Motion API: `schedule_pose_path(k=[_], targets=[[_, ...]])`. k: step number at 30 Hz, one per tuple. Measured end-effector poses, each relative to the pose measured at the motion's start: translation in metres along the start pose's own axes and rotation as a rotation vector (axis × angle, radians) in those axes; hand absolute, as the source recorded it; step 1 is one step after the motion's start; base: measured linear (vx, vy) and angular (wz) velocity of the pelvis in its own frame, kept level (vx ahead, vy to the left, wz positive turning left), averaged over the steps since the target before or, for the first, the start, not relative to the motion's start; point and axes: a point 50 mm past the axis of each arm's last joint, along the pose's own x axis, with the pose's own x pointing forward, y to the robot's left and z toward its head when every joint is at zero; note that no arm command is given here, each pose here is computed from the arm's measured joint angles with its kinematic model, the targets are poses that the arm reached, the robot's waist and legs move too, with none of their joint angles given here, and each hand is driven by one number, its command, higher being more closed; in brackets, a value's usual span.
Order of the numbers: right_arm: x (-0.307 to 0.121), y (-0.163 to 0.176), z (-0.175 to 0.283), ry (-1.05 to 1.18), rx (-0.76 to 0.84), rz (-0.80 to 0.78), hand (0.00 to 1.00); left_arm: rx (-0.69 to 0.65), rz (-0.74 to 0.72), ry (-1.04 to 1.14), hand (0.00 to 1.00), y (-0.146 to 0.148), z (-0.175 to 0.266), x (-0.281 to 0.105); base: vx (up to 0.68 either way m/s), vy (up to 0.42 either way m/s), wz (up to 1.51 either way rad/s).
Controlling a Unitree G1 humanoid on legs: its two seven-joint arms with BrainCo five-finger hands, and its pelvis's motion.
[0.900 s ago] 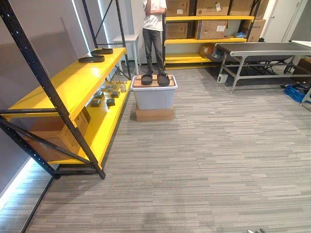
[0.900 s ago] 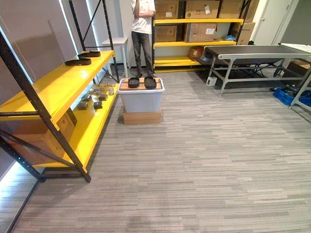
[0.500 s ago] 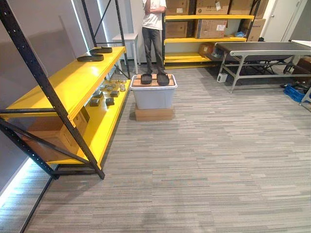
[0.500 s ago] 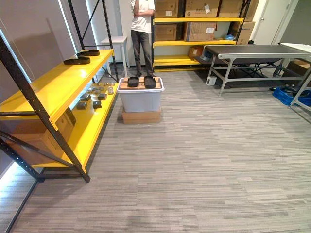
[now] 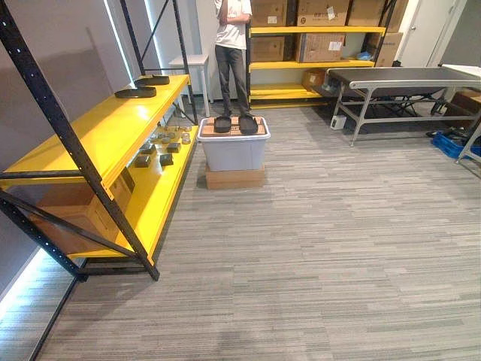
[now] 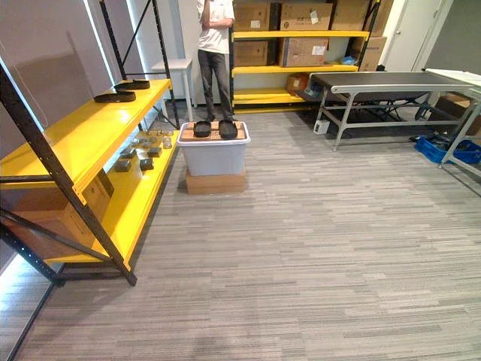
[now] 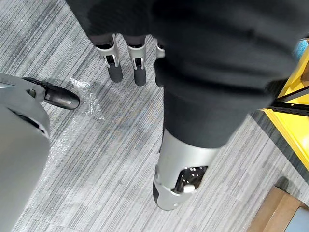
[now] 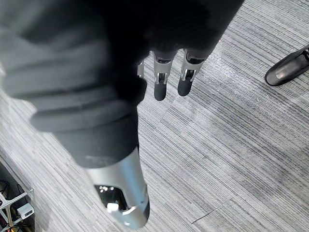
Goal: Walk over and take plastic housings, then place them on the shelf
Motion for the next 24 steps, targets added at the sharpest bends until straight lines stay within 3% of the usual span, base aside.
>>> schedule_pose_path(k=[15, 24], targets=[[0.001, 0.005, -0.009, 0.052, -0.065, 0.013, 0.00, 0.006, -0.005, 0.001, 0.00, 0.000, -0.004, -0.001, -0.04, -0.019, -0.11], [-0.013, -0.012, -0.042, 0.167, -0.074, -0.046, 0.00, 0.134, 0.016, 0.011, 0.00, 0.011, 0.005, -0.003, 0.04, 0.033, 0.07]])
